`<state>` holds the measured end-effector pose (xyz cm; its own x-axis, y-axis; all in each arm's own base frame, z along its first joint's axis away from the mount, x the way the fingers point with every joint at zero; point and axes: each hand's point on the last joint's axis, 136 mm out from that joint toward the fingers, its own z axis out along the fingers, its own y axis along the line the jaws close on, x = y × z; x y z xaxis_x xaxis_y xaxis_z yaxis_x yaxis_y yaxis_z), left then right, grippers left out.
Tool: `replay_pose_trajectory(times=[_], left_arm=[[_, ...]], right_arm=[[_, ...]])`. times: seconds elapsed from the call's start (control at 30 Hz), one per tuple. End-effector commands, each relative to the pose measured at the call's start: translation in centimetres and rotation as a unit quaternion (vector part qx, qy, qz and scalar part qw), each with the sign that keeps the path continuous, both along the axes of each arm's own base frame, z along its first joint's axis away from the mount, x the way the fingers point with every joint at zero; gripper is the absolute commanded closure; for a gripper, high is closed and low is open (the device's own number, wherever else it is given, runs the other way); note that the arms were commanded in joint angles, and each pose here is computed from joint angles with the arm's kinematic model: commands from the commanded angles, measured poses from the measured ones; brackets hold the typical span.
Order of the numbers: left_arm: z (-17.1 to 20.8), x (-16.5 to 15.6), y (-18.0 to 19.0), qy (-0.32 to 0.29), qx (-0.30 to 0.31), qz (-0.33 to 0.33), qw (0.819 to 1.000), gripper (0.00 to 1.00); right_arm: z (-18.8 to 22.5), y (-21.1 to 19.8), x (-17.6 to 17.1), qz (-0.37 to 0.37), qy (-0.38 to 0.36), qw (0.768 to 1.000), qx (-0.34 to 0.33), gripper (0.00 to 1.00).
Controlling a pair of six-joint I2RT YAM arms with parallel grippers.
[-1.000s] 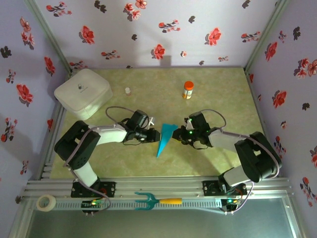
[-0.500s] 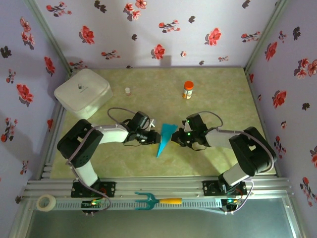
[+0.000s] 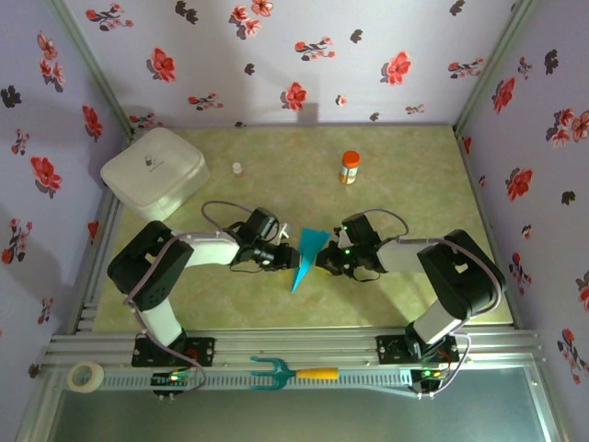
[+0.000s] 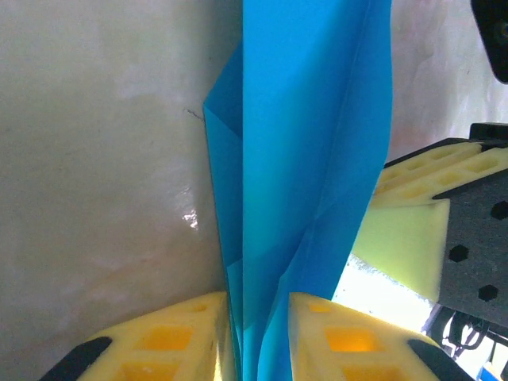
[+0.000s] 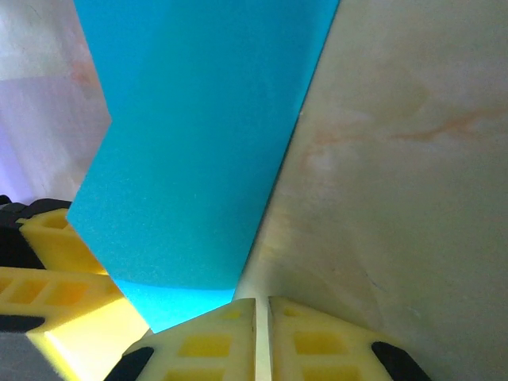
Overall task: Fold a paper plane with a square sheet of paper (pick it up from the middle)
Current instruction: Turn over a paper plane at the center of the table.
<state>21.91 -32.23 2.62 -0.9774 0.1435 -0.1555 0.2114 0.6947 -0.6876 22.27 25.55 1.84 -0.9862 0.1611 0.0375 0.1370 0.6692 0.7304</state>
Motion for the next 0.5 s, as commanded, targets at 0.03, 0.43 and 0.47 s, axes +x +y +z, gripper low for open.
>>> replay_pose_trajectory(times=[0.03,0.43,0.47], left_arm=[[-0.4,-1.1,-0.3,0.023,-0.006,-0.018,1.0,0.73],[-0.2,-1.3,-1.2,0.032,-0.03,-0.027,0.999,0.75],[-0.2,-1.3,-1.3,0.033,-0.032,-0.028,0.999,0.75]], right_arm=[[0.4,1.0,0.1,0.009,0.003,1.0,0.013,0.88],[0.3,1.4,0.2,0.013,0.004,1.0,0.017,0.88],[0.3,1.4,0.2,0.014,0.004,1.0,0.018,0.88]])
